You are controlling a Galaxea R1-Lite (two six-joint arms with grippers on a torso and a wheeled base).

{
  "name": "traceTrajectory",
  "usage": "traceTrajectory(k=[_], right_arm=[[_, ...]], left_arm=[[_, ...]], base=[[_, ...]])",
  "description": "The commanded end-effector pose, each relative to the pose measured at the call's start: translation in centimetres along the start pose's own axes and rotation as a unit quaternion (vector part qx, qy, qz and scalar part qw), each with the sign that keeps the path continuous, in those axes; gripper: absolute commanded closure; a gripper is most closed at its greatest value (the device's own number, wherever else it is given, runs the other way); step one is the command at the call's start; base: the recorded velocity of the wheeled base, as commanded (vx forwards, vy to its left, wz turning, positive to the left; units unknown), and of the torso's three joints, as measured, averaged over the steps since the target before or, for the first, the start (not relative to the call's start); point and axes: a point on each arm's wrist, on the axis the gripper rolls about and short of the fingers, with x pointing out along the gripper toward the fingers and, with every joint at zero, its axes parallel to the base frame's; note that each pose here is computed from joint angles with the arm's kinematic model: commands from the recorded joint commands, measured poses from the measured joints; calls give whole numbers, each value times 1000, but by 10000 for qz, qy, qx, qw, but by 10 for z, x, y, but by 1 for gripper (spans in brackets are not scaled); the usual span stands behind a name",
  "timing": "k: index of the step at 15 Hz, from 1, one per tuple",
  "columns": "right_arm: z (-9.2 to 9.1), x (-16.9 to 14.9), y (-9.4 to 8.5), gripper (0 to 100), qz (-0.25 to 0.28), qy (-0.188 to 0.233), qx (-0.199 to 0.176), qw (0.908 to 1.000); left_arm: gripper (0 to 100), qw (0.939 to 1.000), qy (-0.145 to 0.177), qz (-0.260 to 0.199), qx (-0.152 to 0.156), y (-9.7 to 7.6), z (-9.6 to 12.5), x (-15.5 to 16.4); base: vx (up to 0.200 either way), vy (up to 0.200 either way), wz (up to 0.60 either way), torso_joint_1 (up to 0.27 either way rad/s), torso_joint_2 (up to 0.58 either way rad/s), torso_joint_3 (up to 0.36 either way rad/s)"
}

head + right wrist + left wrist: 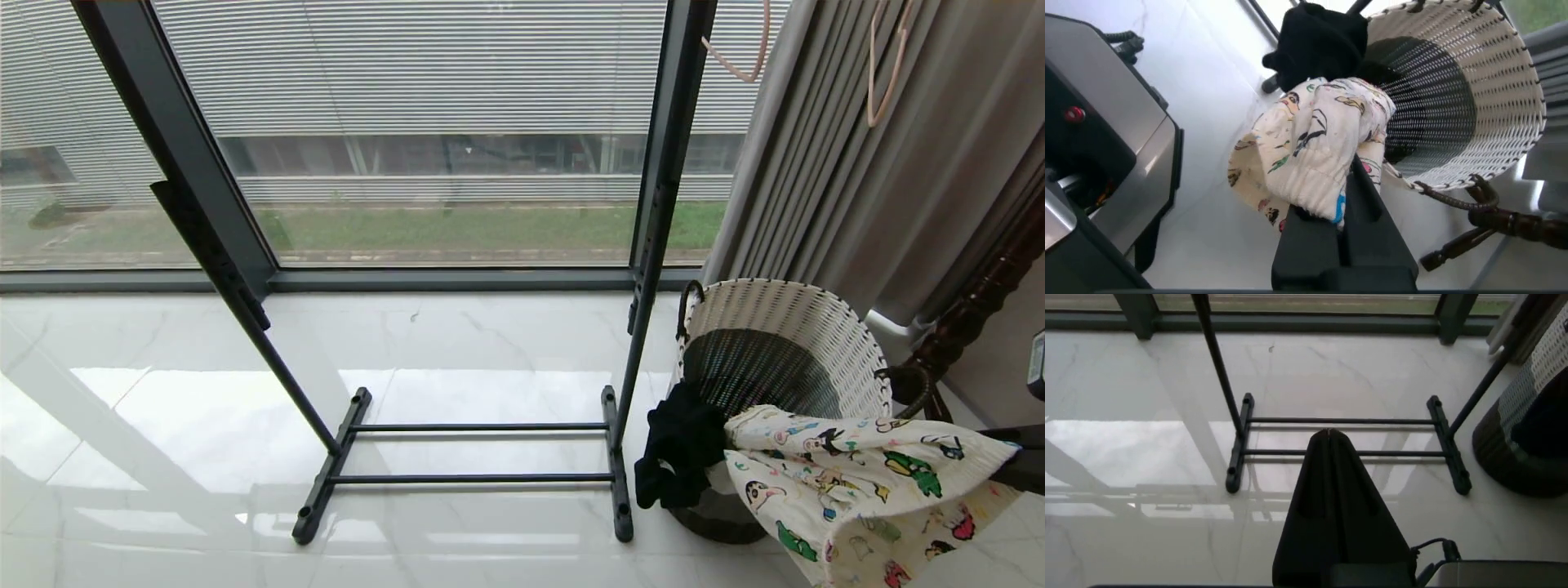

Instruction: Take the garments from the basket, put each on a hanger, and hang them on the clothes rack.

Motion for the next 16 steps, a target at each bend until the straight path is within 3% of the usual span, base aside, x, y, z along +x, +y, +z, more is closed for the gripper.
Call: traceTrajectory(k=[1,7,13,16], right_arm=[[4,-1,0,100,22,-64,-47,10000],[10,2,-1,100,119,-124,-122,9998],[33,30,-2,100,622,-78,-307,9976],[40,52,5,100,982,69,-401,9943]], left_arm=[[100,10000,-2,3,0,0,0,0],[100,10000,-2,-5,-30,0,0,0],[100,9999,-3,-66,-80,0,0,0],[100,9990,-12,-448,-68,1,0,0]], base=[[-200,0,0,7,12,2],[-200,0,0,3,2,2],[0,0,0,0,0,0],[0,0,0,0,0,0]])
